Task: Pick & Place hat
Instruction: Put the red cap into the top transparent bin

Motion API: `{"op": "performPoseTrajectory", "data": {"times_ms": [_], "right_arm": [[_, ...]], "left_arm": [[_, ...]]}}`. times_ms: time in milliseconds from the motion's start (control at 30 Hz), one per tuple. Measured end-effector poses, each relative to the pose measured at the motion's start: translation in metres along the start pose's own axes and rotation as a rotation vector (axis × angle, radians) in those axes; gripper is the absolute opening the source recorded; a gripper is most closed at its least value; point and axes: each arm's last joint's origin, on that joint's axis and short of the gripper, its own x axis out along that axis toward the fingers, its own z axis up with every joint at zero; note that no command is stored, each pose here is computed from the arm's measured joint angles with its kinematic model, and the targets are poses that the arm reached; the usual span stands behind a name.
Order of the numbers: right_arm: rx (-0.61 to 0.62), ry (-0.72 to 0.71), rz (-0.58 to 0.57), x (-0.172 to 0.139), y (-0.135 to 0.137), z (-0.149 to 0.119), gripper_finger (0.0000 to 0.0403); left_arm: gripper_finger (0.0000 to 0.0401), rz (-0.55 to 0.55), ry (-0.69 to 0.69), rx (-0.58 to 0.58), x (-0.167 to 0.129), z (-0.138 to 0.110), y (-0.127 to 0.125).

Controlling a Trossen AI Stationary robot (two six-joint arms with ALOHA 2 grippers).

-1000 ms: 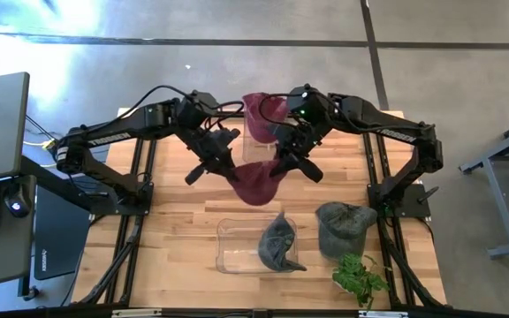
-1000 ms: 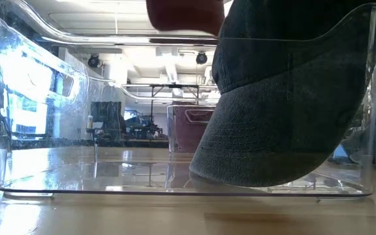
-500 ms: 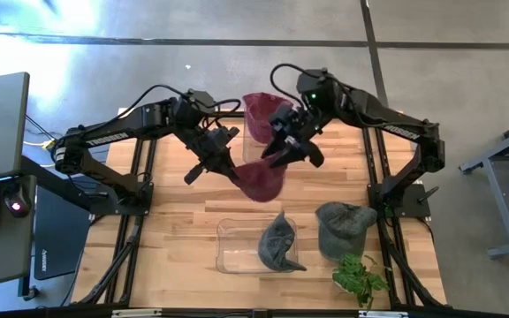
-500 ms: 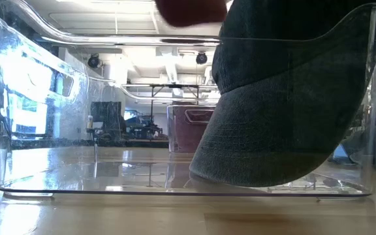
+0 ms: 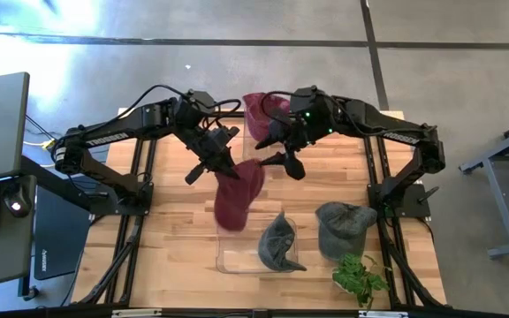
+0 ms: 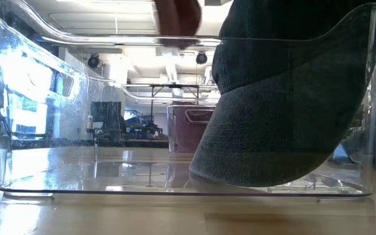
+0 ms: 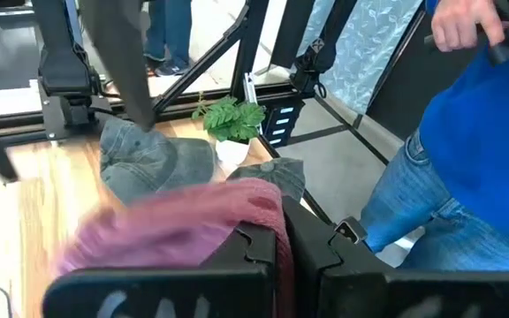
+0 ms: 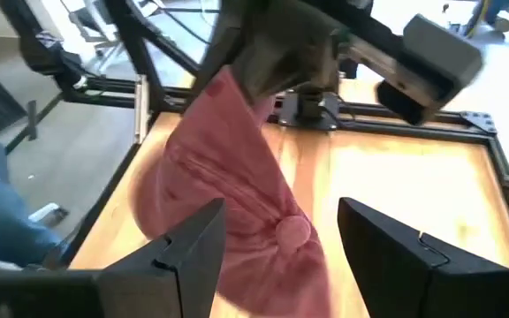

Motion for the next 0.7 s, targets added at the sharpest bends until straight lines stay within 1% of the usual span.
{"op": "performPoseTrajectory", "data": {"times_ms": [33, 167, 300, 467, 600, 700], "right_arm": [[0.004, -0.001, 0.01, 0.0, 0.0, 0.0, 0.0215], [0.052, 0.014, 0.124, 0.005, -0.003, -0.004, 0.023], [0.073, 0.044, 0.12, 0.015, -0.014, -0.009, 0.025], [0.105, 0.062, 0.178, 0.026, -0.024, -0.015, 0.0269], [0.107, 0.052, 0.264, 0.029, -0.023, -0.015, 0.0275], [0.101, 0.044, 0.27, 0.03, -0.023, -0.014, 0.0272]], "left_arm": [[0.0001, 0.0, 0.0, 0.0, 0.0, 0.0, 0.0], [0.0001, 0.001, 0.0, -0.003, 0.0, 0.0, 0.0], [0.0001, 0.001, -0.002, -0.004, 0.0, 0.0, 0.0], [0.0001, 0.001, -0.001, -0.011, 0.0, 0.0, 0.0], [0.0001, 0.001, 0.0, -0.026, 0.0, 0.0, 0.0], [0.0001, 0.011, 0.002, -0.026, 0.0, 0.0, 0.0]]}}
